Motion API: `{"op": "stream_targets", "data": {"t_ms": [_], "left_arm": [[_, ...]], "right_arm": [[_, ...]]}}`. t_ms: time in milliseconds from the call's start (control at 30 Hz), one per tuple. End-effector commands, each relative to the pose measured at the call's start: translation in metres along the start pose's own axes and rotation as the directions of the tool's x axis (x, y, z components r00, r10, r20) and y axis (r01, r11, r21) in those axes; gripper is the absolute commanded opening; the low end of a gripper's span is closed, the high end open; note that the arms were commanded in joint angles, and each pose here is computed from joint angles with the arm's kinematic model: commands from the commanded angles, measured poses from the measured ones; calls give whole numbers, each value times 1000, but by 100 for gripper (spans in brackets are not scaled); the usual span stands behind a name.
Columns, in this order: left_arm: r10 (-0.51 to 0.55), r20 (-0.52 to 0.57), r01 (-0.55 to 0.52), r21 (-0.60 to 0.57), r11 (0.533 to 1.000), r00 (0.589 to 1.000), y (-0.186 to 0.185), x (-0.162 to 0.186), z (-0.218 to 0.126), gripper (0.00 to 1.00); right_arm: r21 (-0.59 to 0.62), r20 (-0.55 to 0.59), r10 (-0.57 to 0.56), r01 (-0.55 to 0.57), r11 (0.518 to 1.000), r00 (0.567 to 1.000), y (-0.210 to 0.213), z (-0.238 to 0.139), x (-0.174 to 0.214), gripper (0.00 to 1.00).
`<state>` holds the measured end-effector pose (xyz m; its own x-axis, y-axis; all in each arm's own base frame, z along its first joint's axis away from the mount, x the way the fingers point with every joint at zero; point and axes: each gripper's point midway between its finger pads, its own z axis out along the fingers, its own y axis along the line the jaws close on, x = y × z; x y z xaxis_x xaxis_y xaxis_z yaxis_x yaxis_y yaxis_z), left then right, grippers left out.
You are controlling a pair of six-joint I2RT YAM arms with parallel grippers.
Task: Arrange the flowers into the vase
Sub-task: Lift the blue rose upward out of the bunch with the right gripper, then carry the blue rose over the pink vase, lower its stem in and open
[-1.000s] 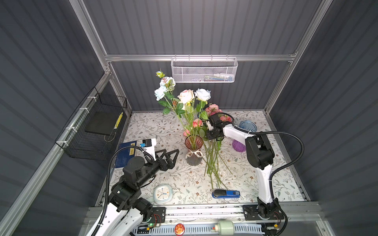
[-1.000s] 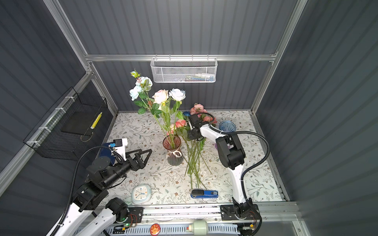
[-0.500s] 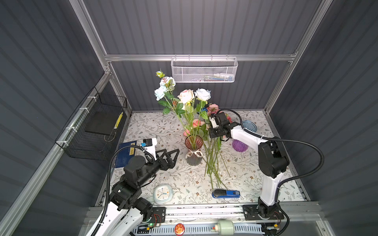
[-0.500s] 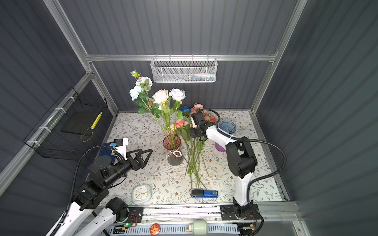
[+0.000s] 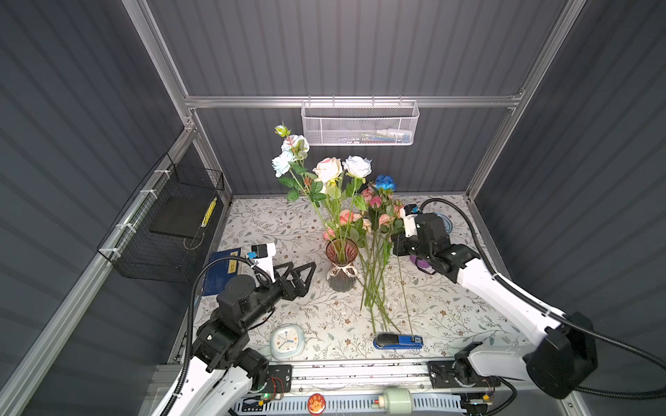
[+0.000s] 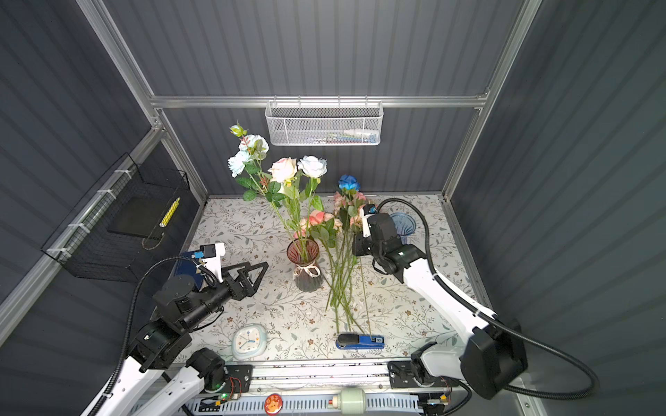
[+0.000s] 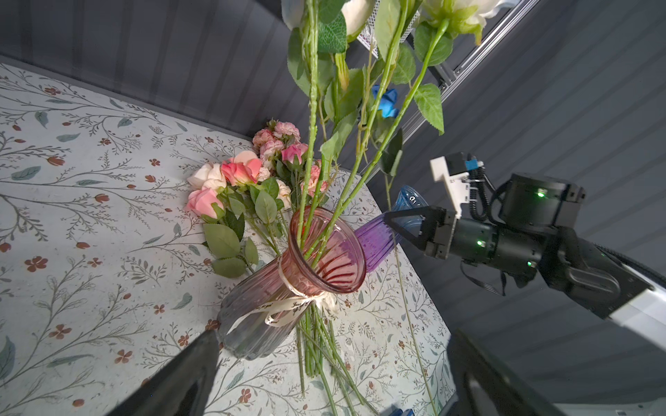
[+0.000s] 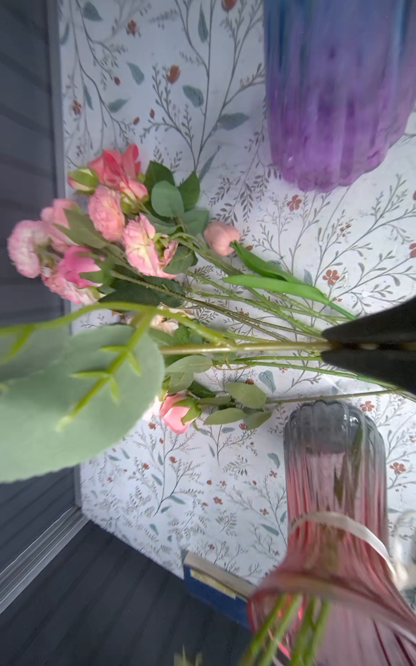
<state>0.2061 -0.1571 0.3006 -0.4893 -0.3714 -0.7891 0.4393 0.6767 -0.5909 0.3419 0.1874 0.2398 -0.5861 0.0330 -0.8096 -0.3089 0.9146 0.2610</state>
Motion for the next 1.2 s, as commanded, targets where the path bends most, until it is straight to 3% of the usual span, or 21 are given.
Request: {"op": "stream_targets", "data": {"t_ms": [0, 100, 233, 500, 767, 900, 1167], "left_arm": [[8, 66, -11, 42, 999, 998, -14, -18, -8, 100], [11, 70, -14, 44, 999, 998, -15, -20, -8, 100], [11, 72, -15, 53, 998, 997, -17, -21, -9, 100], [5, 70, -8, 55, 998, 998, -18, -20, -10, 100], [-1, 73, -3, 54, 999, 997, -19, -23, -16, 100], [-1, 77, -3, 49, 999, 997, -19, -23, -20, 100], [-6, 75, 3, 42, 999, 997, -16, -19, -21, 100]], "right_arm": [[7, 125, -7, 6, 1000, 992, 9, -45, -22, 0], [-11, 243, -40, 44, 999, 969, 24, -90, -46, 0], [-63, 414, -125, 166, 984, 902, 68, -151, -90, 0], [-252, 643, -113, 348, 903, 758, 172, -206, -175, 0], [-287, 831, -10, 446, 848, 556, 241, -215, -243, 0], [-222, 884, -11, 441, 870, 466, 251, -204, -260, 0], [-134, 922, -38, 412, 901, 384, 250, -148, -237, 0]]}}
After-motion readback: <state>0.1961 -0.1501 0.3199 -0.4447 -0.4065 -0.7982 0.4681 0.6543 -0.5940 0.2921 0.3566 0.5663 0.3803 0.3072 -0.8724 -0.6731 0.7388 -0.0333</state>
